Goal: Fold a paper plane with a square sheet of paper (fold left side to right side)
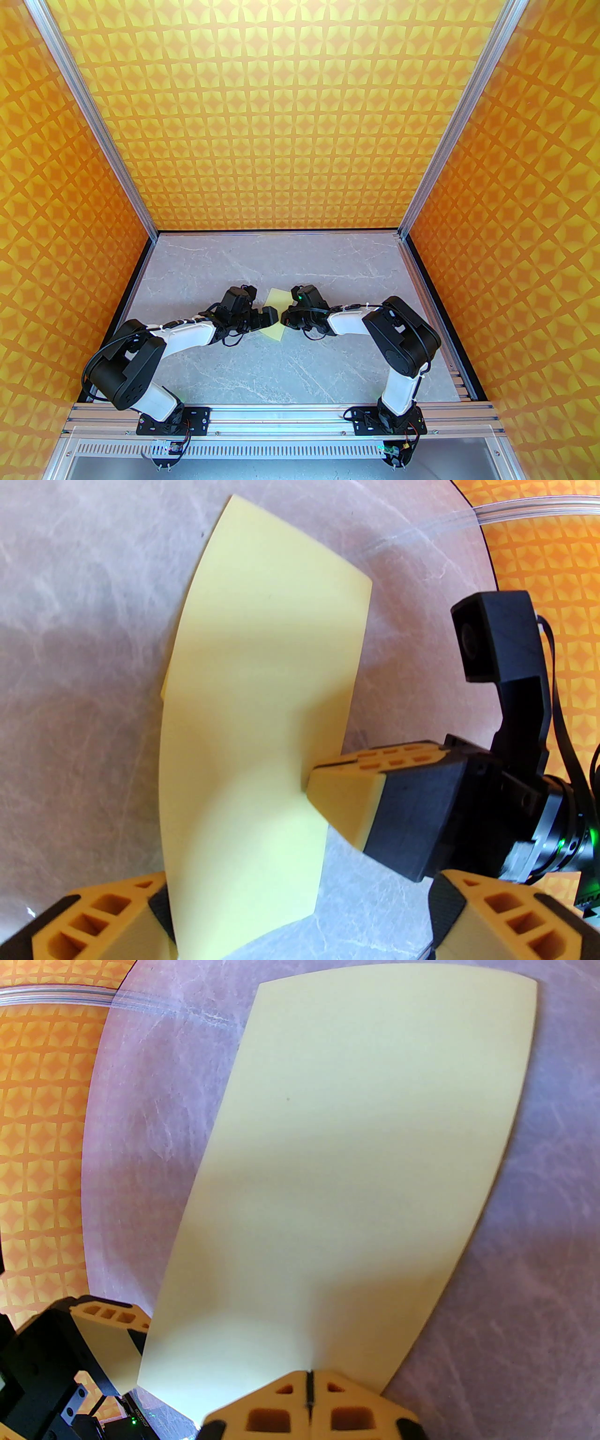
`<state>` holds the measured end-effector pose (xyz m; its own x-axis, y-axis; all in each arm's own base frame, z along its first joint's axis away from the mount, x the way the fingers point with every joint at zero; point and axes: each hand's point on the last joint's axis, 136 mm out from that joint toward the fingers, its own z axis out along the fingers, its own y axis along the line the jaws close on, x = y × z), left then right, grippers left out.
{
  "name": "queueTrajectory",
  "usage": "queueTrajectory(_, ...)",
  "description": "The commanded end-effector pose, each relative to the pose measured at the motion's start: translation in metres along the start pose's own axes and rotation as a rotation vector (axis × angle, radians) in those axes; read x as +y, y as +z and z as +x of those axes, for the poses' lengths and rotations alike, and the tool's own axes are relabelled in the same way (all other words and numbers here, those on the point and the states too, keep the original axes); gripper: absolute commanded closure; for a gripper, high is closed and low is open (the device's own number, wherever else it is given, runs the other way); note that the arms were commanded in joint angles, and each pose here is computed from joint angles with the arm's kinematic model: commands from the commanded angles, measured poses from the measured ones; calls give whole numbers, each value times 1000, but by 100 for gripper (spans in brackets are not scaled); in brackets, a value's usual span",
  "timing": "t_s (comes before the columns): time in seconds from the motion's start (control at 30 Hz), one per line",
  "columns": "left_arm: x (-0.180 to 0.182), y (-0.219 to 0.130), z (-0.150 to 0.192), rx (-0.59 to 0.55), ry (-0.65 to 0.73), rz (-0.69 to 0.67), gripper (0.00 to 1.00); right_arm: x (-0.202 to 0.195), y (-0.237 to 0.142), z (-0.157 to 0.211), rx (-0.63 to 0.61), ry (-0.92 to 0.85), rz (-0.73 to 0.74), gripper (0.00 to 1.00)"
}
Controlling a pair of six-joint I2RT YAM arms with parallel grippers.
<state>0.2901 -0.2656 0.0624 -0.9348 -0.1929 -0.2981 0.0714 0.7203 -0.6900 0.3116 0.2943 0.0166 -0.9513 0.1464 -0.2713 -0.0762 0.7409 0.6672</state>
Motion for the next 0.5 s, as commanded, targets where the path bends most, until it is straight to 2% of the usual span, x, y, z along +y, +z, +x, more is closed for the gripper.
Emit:
queueTrajectory(0.0, -11, -4, 1, -2, -8, 49, 12, -33, 3, 26, 80, 36, 123, 100)
queueTrajectory(0.47, -22, 1, -2, -20, -33, 112, 23, -33, 2, 26, 78, 34, 126, 100)
